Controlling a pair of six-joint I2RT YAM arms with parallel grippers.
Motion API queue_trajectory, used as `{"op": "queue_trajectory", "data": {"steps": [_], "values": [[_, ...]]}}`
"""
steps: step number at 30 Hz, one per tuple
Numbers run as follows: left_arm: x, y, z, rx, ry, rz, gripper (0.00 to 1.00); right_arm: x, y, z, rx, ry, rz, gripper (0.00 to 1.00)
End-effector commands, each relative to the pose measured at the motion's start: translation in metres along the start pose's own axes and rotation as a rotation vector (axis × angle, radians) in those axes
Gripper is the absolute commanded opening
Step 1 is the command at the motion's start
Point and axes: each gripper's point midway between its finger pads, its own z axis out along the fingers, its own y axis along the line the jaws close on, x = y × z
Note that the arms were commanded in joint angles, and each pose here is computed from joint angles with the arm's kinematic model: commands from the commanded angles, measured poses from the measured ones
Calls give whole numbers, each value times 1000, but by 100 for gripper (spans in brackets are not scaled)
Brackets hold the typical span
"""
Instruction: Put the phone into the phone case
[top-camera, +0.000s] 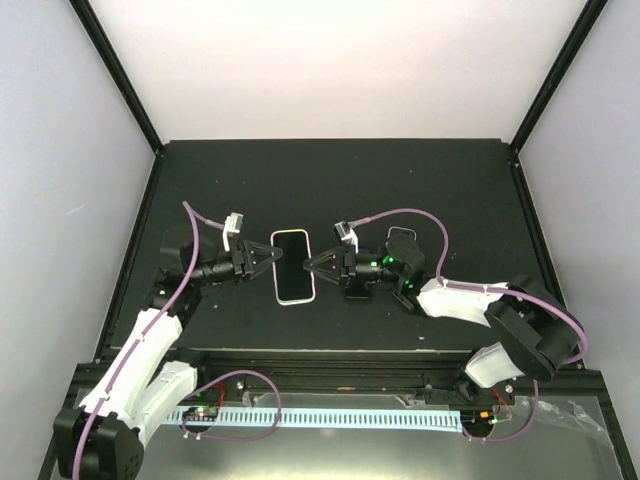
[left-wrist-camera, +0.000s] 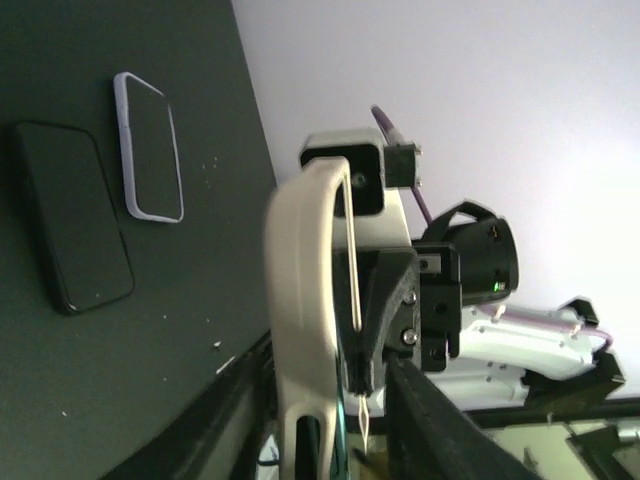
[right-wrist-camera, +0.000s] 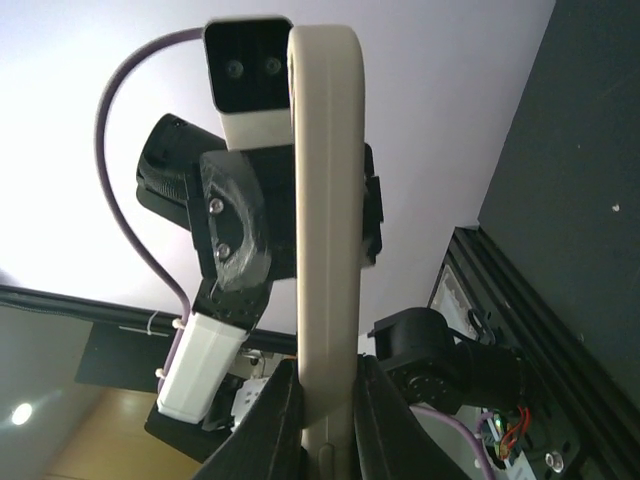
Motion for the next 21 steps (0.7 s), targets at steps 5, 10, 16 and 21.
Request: {"op": "queue_trajectory", "data": {"steps": [5,10,16,21], "values": [[17,-18,-5,80,44,34,59,-32,46,-6,-131,-177,-49,1],[25,-17,-8,89,44,27,60,-40,46,-10,-146,-216,-39,1],[26,-13,-6,78,52,23,28,-40,43,-9,-142,-214,-35,1],[22,-6,-4,8,60,37,2,-38,37,-8,-107,-203,-47,4]]}}
